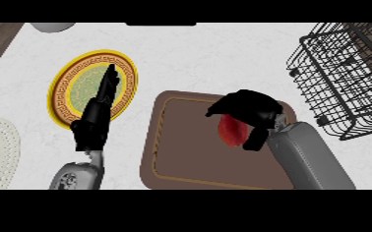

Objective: Pick the pear from the tray and place it in the tiered basket

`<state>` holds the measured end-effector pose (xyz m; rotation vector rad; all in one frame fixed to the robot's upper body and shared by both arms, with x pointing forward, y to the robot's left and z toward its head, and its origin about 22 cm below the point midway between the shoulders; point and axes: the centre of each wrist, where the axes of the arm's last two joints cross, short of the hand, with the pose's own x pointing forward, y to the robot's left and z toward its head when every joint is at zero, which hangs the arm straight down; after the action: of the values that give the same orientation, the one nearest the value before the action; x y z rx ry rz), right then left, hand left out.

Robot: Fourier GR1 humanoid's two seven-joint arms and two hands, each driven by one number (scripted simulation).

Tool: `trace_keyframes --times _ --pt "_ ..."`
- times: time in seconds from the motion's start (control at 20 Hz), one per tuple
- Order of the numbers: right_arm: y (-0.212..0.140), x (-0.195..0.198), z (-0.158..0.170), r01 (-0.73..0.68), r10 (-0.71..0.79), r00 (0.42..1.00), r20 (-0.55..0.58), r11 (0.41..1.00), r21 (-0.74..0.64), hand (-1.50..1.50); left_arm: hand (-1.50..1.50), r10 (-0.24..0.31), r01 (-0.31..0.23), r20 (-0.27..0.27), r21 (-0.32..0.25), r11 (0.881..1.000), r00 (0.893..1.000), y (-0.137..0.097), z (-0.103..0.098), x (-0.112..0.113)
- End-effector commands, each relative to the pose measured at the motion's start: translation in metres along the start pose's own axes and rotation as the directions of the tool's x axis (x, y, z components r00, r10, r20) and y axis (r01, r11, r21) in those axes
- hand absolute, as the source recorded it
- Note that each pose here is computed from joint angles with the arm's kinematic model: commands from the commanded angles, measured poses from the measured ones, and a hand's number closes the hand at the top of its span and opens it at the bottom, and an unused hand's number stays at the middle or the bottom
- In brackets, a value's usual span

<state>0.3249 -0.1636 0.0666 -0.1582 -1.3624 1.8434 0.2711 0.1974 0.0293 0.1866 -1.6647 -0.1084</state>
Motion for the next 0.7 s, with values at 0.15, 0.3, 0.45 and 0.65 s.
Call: trace_keyframes --times 0.15,0.3,0.45,0.65 --pt "0.014 0.0 -0.008 -0.13 0.136 0.99 0.032 0.983 -0.133 1.5 0.0 0.0 -0.001 -0.019 -0.016 1.0 1.0 0.013 0.005 0.004" --pt "0.02 -0.005 -0.02 -0.164 0.173 0.984 0.034 0.971 -0.175 1.5 0.0 0.003 -0.003 0.008 -0.007 1.0 1.0 0.001 -0.003 -0.005" --pt "0.011 -0.019 -0.01 -0.142 0.15 0.988 0.026 0.969 -0.203 1.5 0.0 0.003 -0.003 -0.006 0.01 1.0 1.0 0.003 -0.003 -0.002" --pt "0.065 -0.043 0.046 -0.206 0.164 0.89 -0.426 0.977 -0.054 1.5 0.0 -0.02 0.022 -0.04 0.053 0.998 0.999 0.016 0.012 -0.01"
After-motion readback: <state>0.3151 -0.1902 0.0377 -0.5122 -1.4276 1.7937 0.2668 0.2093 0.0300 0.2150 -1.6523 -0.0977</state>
